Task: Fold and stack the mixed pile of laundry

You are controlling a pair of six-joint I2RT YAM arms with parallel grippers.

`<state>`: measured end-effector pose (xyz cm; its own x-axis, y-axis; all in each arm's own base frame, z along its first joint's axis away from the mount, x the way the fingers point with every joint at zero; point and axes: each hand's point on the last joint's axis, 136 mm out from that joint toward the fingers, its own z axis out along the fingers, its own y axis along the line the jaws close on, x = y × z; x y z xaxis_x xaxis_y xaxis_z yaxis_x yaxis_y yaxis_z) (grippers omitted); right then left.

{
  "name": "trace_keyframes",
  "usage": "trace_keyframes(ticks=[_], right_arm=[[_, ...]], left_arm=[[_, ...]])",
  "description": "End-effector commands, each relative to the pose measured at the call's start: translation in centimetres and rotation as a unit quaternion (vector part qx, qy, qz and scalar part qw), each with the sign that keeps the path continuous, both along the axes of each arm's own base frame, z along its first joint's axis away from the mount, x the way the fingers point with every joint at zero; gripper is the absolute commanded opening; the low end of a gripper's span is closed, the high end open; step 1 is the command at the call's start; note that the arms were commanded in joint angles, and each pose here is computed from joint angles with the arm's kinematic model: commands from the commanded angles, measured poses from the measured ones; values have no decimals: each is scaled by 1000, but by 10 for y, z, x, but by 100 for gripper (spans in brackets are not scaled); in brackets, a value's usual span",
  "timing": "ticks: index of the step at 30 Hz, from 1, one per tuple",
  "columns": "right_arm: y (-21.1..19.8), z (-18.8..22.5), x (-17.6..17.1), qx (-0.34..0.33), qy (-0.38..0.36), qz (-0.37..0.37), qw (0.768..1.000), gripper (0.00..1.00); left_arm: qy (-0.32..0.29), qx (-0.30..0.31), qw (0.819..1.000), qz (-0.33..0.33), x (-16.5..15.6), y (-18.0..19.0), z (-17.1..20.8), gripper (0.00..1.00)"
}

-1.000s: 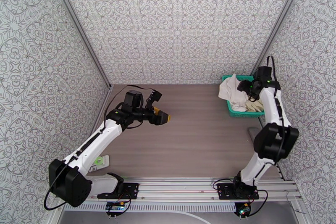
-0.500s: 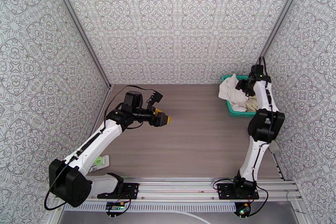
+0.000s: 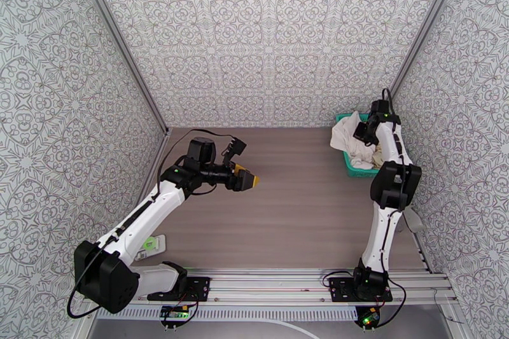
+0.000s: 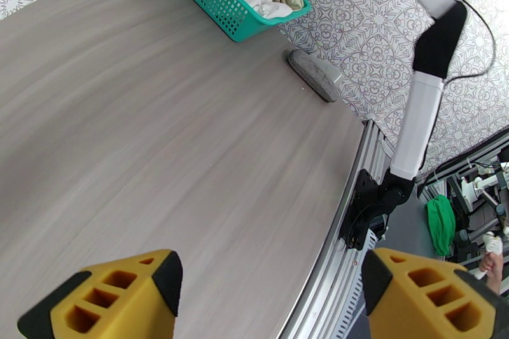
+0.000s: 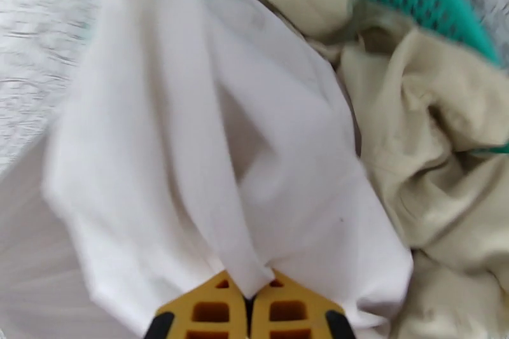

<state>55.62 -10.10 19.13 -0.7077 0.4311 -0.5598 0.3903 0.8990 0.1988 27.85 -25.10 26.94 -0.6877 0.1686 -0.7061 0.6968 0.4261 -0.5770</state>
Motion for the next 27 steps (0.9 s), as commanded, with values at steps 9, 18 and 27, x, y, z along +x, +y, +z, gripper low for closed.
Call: trace_keyframes(ticks=[9, 18, 27], right_arm=[[121, 234, -65, -9, -284, 160, 945, 0], [240, 361, -180, 52, -415, 315, 852, 0], [288, 306, -182, 169, -328, 358, 858, 0]], left_arm=[[8, -2, 1000, -4, 0, 2, -7, 79], [-32, -9, 999, 8, -1, 9, 9, 79], [-65, -13, 996, 63, 11, 33, 25, 79]])
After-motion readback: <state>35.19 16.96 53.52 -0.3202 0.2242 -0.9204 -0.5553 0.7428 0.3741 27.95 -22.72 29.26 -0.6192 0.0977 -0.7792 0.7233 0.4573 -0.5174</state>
